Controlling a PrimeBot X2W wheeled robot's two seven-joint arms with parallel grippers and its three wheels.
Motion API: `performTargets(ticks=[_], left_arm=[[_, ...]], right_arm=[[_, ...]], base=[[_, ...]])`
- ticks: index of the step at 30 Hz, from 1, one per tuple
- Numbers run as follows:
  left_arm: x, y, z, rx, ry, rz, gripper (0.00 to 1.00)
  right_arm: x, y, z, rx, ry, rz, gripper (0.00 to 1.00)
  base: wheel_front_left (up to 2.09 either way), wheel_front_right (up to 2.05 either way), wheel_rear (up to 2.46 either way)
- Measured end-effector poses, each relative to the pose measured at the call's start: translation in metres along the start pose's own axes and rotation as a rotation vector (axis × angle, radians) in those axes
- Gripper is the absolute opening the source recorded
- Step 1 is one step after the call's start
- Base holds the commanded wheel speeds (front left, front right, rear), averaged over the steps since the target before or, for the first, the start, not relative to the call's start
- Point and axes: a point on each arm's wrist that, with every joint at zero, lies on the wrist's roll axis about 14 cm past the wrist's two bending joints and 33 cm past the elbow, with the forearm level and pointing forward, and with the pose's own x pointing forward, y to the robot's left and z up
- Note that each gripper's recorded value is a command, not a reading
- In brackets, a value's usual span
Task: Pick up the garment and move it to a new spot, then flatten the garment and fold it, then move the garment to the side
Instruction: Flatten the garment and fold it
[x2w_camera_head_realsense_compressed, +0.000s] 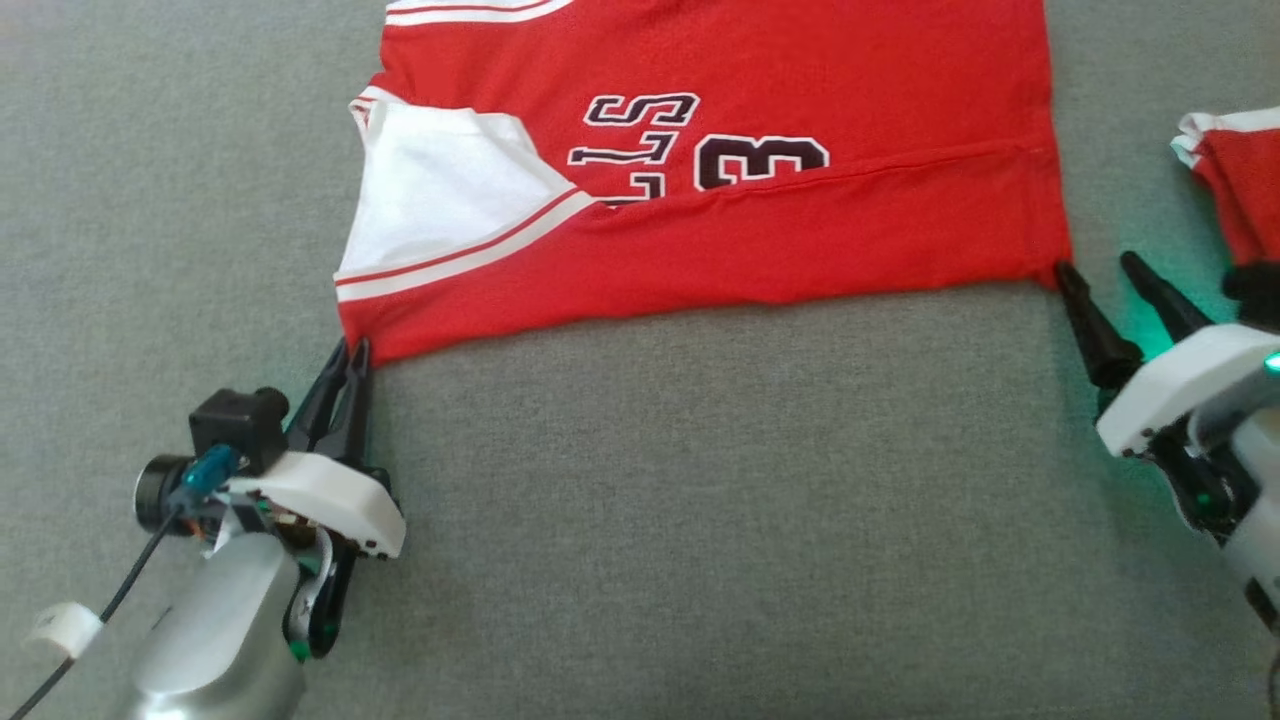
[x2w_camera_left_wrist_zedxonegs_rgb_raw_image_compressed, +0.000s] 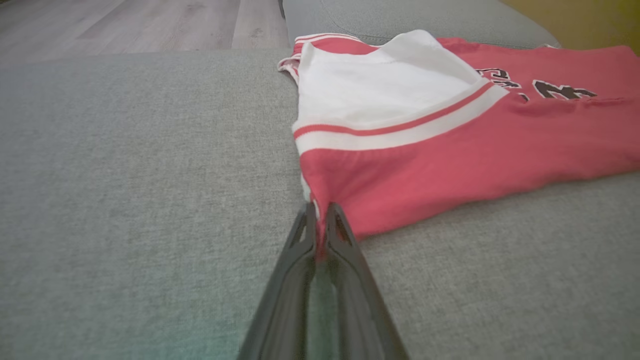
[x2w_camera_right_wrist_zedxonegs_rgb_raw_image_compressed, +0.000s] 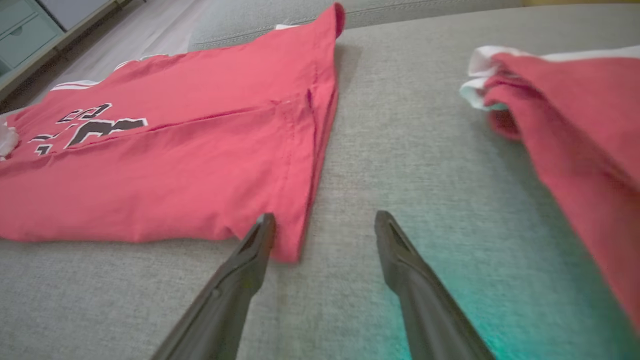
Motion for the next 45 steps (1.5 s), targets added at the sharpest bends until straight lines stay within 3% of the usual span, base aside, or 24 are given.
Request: performTargets(ticks=[4, 5, 6, 7, 8, 21, 35, 45], left_arm=[[-0.002, -0.001, 0.001, 0.011, -0.004, -0.005, 0.0], [-0.002, -0.001, 0.001, 0.012, -0.007, -0.005, 0.0], [-0.003, -0.001, 0.002, 0.012, -0.013, -0.005, 0.0], [-0.003, -0.001, 0.002, 0.013, -0.014, -0.004, 0.0], [-0.003, -0.001, 0.003, 0.013, -0.015, -0.005, 0.0], [-0.032, -0.013, 0.01, 0.029, -0.06, -0.03, 0.0], [-0.121, -0.045, -0.028, -0.005, -0.048, -0.077, 0.0], [-0.141, -0.054, -0.048, -0.025, 0.037, -0.098, 0.0]], right_arm=[[0.009, 0.007, -0.005, -0.007, 0.034, 0.003, 1.0], [0.01, 0.008, -0.005, -0.007, 0.04, 0.004, 0.89], [0.011, 0.009, -0.005, -0.008, 0.043, 0.005, 0.72], [0.012, 0.009, -0.005, -0.011, 0.05, 0.005, 0.29], [0.012, 0.009, -0.006, -0.018, 0.059, 0.004, 0.0], [-0.017, 0.008, -0.001, -0.04, 0.045, 0.002, 0.0], [-0.11, -0.002, -0.058, 0.003, 0.095, 0.0, 0.0], [-0.131, -0.008, -0.077, 0.055, 0.103, -0.027, 0.0]], base=[[0.0, 0.0, 0.0], [0.0, 0.0, 0.0], [0.0, 0.0, 0.0], [0.0, 0.0, 0.0], [0.0, 0.0, 0.0], [0.0, 0.0, 0.0], [0.0, 0.0, 0.0], [0.0, 0.0, 0.0]])
